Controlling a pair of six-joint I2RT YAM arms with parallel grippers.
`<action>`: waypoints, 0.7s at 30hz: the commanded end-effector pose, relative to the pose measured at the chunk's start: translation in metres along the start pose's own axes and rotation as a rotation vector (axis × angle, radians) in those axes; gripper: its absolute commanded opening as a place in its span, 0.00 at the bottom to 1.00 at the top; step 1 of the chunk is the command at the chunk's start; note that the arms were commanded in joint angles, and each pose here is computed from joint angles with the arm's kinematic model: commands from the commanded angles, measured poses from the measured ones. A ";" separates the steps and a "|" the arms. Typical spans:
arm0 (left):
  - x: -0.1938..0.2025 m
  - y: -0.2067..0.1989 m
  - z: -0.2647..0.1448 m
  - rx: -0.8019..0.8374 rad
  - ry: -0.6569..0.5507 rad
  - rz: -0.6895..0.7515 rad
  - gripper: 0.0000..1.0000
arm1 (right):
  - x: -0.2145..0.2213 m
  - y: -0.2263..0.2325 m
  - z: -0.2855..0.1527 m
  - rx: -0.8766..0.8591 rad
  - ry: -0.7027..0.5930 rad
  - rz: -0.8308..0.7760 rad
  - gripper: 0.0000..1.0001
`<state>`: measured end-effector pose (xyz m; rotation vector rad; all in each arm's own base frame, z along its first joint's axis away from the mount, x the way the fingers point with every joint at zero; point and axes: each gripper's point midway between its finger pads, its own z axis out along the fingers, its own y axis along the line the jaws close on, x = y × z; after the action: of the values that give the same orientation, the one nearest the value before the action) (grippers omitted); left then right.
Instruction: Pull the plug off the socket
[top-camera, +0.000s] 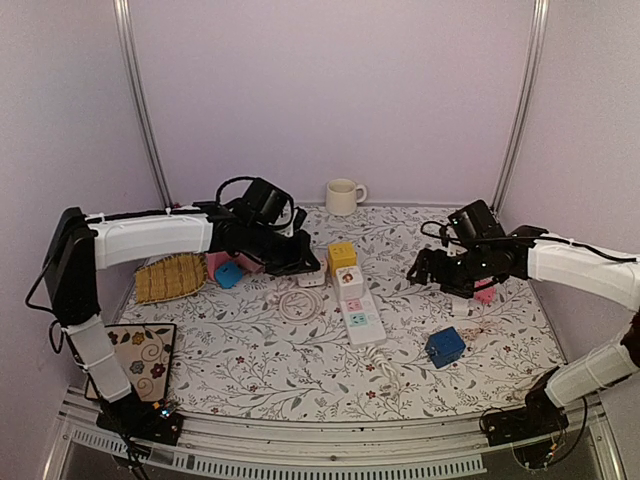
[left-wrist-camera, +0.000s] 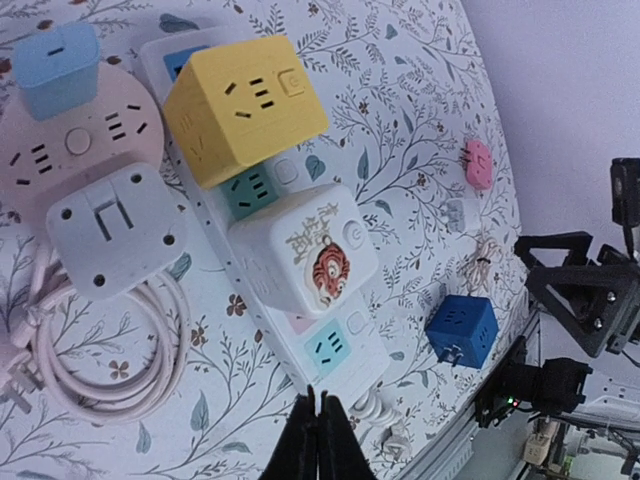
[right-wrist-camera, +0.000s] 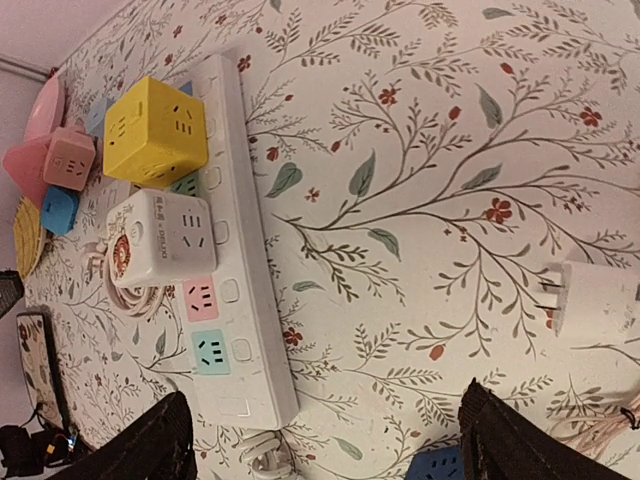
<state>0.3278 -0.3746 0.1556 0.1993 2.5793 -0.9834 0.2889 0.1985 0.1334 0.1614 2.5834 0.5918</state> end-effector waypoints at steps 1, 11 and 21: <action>0.000 0.002 -0.023 -0.008 -0.081 -0.036 0.03 | -0.013 0.034 0.020 0.015 0.001 -0.159 0.94; 0.015 0.028 -0.038 -0.048 -0.132 -0.107 0.04 | -0.016 0.126 0.076 0.033 0.025 -0.406 0.94; 0.018 0.035 -0.054 -0.080 -0.149 -0.115 0.05 | -0.015 0.131 0.122 0.167 0.038 -0.518 0.93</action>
<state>0.3067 -0.3237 0.1547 -0.0114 2.5388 -0.9039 0.3485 0.3708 0.1125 -0.4330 2.5576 0.3423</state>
